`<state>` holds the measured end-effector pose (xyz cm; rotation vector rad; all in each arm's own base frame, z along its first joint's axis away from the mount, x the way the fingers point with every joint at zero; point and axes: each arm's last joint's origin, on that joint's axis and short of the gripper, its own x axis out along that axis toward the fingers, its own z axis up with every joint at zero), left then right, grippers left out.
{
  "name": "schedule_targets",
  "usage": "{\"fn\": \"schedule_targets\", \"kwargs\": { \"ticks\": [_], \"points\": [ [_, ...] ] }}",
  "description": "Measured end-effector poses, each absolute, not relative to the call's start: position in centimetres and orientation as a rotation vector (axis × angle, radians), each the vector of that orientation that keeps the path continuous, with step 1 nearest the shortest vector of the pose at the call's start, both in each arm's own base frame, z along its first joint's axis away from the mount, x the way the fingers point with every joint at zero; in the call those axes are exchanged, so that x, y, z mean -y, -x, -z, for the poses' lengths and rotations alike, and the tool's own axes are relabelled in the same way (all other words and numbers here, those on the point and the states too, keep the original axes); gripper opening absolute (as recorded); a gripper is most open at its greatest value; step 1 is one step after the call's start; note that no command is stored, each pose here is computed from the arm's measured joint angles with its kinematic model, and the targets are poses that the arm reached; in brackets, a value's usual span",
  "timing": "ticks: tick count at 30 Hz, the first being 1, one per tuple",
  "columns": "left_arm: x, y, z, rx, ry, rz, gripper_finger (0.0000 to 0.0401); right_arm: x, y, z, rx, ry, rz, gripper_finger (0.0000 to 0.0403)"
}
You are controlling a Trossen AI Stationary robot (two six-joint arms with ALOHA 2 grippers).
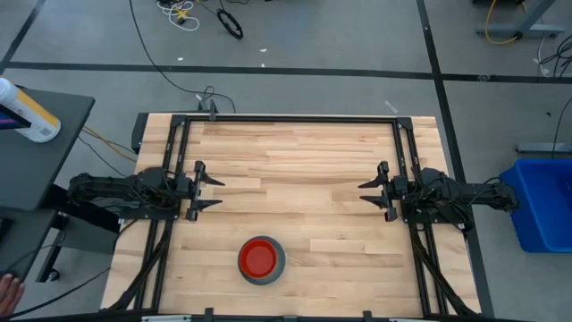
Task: Nest bowls inside each other
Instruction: Return to Home Position
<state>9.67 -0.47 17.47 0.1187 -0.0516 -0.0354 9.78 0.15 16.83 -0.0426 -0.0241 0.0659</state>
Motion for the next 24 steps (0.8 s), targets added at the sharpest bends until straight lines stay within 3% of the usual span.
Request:
{"fn": "schedule_targets", "kwargs": {
  "ticks": [24],
  "points": [
    [0.47,-9.67,-17.47,0.051,-0.119,0.036,0.025,-0.16,-9.78,-16.83,0.024,0.043,-0.067,0.0157]
  ]
}}
